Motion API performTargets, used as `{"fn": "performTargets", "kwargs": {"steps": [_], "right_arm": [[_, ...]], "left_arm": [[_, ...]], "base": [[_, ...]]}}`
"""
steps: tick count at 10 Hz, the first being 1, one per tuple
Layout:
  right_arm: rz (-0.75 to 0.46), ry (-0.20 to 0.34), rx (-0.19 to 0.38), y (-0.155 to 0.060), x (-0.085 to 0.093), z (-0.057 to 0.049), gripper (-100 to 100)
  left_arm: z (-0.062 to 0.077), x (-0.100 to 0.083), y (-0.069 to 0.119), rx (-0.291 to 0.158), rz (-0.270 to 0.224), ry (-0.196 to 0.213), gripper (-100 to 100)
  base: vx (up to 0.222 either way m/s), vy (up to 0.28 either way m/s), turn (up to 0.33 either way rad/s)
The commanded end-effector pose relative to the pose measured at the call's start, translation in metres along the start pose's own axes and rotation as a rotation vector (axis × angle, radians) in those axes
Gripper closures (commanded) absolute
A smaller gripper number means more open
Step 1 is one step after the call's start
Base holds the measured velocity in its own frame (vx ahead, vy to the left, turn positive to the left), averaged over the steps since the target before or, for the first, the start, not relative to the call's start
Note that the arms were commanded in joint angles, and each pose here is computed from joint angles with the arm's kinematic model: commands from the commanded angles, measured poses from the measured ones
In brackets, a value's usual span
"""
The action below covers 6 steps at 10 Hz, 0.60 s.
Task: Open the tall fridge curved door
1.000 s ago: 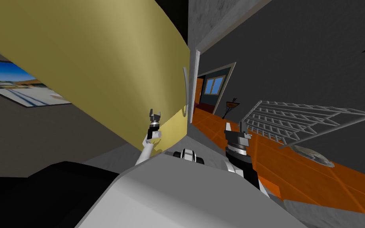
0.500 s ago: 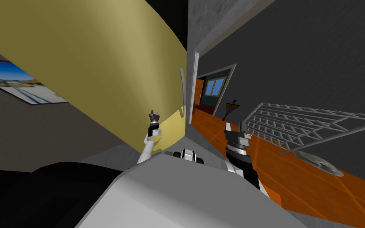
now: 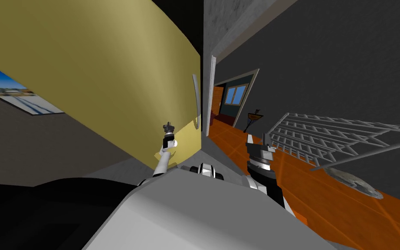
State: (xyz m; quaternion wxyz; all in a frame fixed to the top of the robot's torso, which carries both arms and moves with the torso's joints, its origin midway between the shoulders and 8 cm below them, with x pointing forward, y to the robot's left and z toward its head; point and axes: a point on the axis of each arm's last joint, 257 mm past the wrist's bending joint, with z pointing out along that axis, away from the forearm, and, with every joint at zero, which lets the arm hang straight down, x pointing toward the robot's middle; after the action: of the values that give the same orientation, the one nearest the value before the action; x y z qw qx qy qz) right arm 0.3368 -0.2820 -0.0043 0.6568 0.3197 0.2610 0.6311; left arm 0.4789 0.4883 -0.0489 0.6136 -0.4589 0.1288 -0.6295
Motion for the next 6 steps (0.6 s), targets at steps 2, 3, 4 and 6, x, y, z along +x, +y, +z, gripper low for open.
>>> {"fn": "performTargets", "kwargs": {"steps": [2,3,4,6], "right_arm": [[0.0,0.0,0.0,0.0,0.0,0.0,0],[0.0,0.0,0.0,0.0,0.0,0.0,0],[0.0,0.0,0.0,0.0,0.0,0.0,0],[0.0,0.0,0.0,0.0,0.0,0.0,0]], "left_arm": [[0.014,-0.011,0.019,-0.018,-0.068,-0.056,-100],[0.014,-0.012,0.02,-0.021,-0.069,-0.057,-100],[0.017,-0.02,0.028,-0.026,-0.098,-0.09,-100],[0.019,-0.028,0.037,-0.034,-0.127,-0.123,-100]], "base": [[0.06,-0.117,0.047],[0.046,-0.096,0.017],[0.072,-0.111,0.033],[0.044,-0.11,0.016]]}}
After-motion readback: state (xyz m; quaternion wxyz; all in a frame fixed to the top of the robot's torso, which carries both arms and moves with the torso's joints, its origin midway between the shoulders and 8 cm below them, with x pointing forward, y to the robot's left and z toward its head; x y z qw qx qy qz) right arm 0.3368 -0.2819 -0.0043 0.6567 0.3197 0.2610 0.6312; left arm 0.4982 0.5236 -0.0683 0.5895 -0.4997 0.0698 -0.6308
